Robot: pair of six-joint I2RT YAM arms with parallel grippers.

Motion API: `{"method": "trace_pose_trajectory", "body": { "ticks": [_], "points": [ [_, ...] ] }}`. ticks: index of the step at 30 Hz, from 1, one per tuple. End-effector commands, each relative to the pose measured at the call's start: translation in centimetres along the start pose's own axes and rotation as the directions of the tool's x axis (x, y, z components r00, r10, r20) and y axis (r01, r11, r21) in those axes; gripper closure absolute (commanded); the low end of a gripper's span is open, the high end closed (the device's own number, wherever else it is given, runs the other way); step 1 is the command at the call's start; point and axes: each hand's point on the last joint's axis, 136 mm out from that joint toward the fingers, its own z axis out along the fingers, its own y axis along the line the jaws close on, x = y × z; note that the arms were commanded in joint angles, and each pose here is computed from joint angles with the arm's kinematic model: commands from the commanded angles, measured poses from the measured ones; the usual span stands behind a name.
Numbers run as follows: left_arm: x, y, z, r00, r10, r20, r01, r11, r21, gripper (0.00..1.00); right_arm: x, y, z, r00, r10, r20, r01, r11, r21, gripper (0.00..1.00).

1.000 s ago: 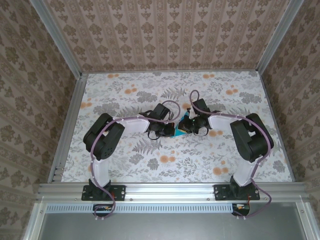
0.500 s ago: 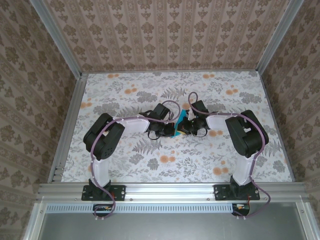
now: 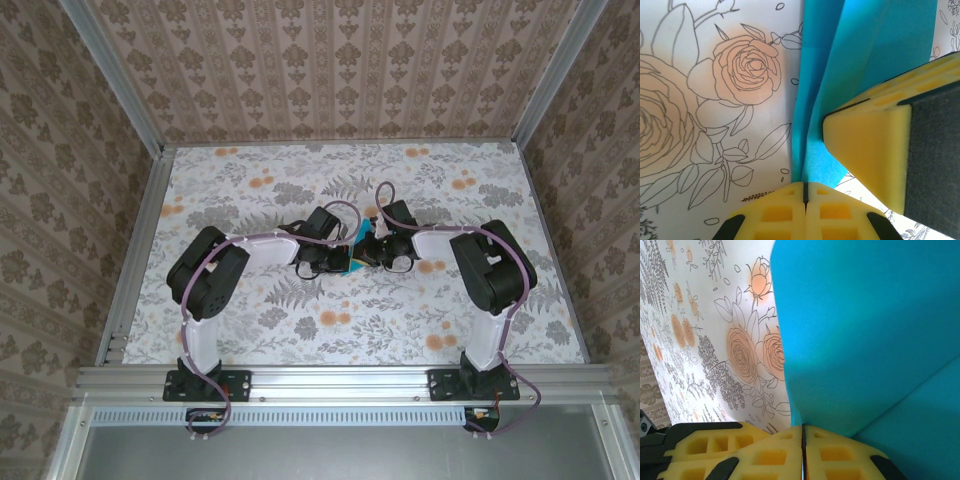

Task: Fold a paper plane with a square sheet of paper (pick it up from the middle)

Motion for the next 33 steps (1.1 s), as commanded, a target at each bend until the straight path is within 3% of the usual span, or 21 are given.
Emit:
{"method": "trace_pose_trajectory", "body": {
  "ticks": [1,7,14,33],
  "points": [
    [2.2,2.5,1.1,0.996,-0.023,-0.085,0.016,0.997,-0.081,0.98,0.0,-1.2,0.8,0.999,0.029,-0.020,-0.029,0.999,0.030,0.90],
    [0.3,0.1,-0.8,1.000,-0.004,-0.006,0.004,1.000,0.012,0.95,0.5,-3.4,1.5,0.997,0.070,-0.031,-0.066,0.992,0.109,0.90],
    [-2.3,-2.3,-2.8,0.989,-0.015,0.149,-0.004,0.992,0.128,0.88,1.0,-3.2,1.3,0.994,0.103,-0.041,-0.099,0.991,0.094,0.90],
    [0.1,0.3,-0.3,0.993,-0.094,0.067,0.087,0.990,0.108,0.99,0.9,-3.3,1.2,0.984,0.177,-0.035,-0.174,0.983,0.062,0.91]
  ]
}}
